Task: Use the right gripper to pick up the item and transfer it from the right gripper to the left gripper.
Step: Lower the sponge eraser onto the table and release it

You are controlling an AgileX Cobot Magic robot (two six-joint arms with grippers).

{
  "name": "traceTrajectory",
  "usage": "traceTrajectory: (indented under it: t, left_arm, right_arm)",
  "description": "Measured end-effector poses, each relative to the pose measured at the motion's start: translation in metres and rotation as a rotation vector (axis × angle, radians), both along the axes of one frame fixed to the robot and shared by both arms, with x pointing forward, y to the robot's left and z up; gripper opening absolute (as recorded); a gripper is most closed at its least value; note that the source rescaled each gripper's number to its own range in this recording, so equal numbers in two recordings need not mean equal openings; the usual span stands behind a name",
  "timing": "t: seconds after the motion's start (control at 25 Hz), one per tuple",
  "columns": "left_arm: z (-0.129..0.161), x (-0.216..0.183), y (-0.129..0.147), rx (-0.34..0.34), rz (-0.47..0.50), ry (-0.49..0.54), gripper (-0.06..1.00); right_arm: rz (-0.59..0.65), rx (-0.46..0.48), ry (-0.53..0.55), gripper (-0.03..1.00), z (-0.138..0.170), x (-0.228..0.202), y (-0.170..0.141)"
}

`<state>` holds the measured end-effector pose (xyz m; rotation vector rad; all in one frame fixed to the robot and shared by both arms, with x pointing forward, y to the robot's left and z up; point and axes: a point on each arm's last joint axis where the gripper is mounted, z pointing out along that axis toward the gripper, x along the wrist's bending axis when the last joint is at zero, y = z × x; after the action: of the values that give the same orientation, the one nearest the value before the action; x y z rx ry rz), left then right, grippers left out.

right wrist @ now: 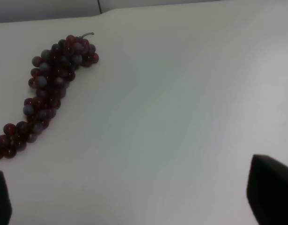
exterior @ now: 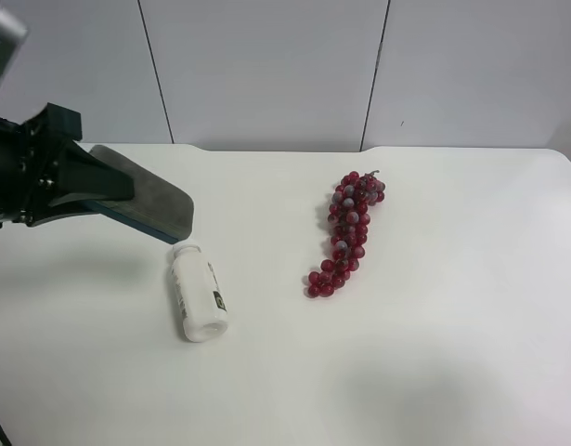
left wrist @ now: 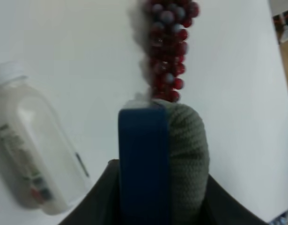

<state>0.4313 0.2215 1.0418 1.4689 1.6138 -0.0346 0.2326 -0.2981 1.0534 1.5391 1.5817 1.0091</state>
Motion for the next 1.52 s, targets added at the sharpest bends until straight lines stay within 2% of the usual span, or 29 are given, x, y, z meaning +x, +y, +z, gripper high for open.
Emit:
traceTrajectory:
  t: [0.24,0.48,0.72,1.16,1.52]
  left_arm:
    - [-0.022,0.030,0.000,0.092,0.025,0.021,0.00]
    - [-0.014,0.070,0.000,0.119,0.026,-0.020,0.00]
    - [-0.019,0.107,0.032,0.130,0.107,0.008,0.00]
    - [-0.072,0.130,0.101,0.135,0.240,0.184,0.00]
    - [-0.094,0.133,0.109,0.132,0.251,0.249,0.00]
  right_arm:
    - [0.000,0.000,0.000,0.99,0.000,0.000,0.000]
    - [0.000,-0.001,0.000,0.99,0.000,0.000,0.000]
    - [0.002,-0.003,0.000,0.99,0.000,0.000,0.000]
    - [0.005,-0.010,-0.001,0.99,0.000,0.000,0.000]
    - [0.006,-0.011,-0.001,0.99,0.000,0.000,0.000]
